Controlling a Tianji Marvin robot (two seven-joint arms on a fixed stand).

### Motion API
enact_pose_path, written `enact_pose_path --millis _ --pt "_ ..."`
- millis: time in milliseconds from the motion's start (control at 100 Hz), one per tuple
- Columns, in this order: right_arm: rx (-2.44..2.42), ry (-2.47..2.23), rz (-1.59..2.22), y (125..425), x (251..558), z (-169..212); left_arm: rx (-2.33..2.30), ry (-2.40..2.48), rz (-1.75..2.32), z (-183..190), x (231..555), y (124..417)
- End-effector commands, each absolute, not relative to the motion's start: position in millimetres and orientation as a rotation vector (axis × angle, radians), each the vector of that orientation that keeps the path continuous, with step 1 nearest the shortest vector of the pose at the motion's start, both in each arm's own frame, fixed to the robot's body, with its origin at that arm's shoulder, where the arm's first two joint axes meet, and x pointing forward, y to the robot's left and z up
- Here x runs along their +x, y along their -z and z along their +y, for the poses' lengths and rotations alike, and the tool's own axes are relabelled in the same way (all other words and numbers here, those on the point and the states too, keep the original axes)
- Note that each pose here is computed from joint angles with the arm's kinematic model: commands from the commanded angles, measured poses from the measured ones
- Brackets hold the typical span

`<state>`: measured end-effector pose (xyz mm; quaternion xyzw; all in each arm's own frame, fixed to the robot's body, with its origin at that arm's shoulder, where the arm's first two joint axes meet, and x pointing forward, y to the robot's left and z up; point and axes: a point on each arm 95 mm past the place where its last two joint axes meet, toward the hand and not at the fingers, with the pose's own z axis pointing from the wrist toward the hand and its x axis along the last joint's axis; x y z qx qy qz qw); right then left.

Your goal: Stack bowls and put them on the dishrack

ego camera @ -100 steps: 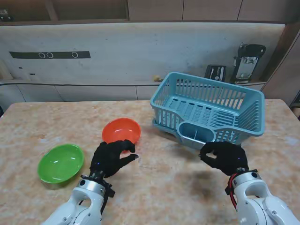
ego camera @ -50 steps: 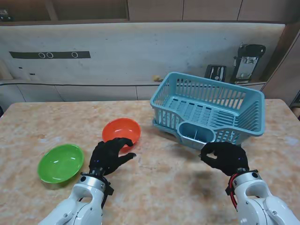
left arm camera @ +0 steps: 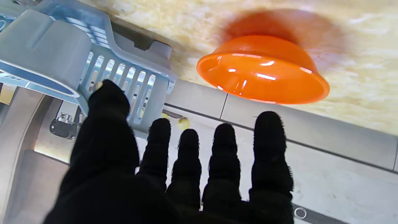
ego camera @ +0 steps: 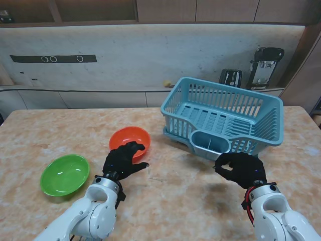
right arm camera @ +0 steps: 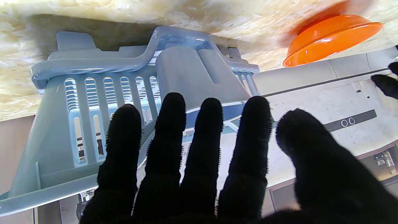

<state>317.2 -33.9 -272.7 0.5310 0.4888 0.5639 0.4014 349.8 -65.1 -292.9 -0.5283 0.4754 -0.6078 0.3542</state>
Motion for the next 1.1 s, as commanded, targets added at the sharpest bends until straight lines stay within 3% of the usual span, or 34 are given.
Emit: enact_pose_path --millis 0,1090 --pt "1.366 -1.42 1.252 276 314 -31 -1.415 1.545 1.244 -64 355 299" --pt "1.377 -1.417 1.249 276 315 -33 -1.561 1.331 1.374 -56 418 345"
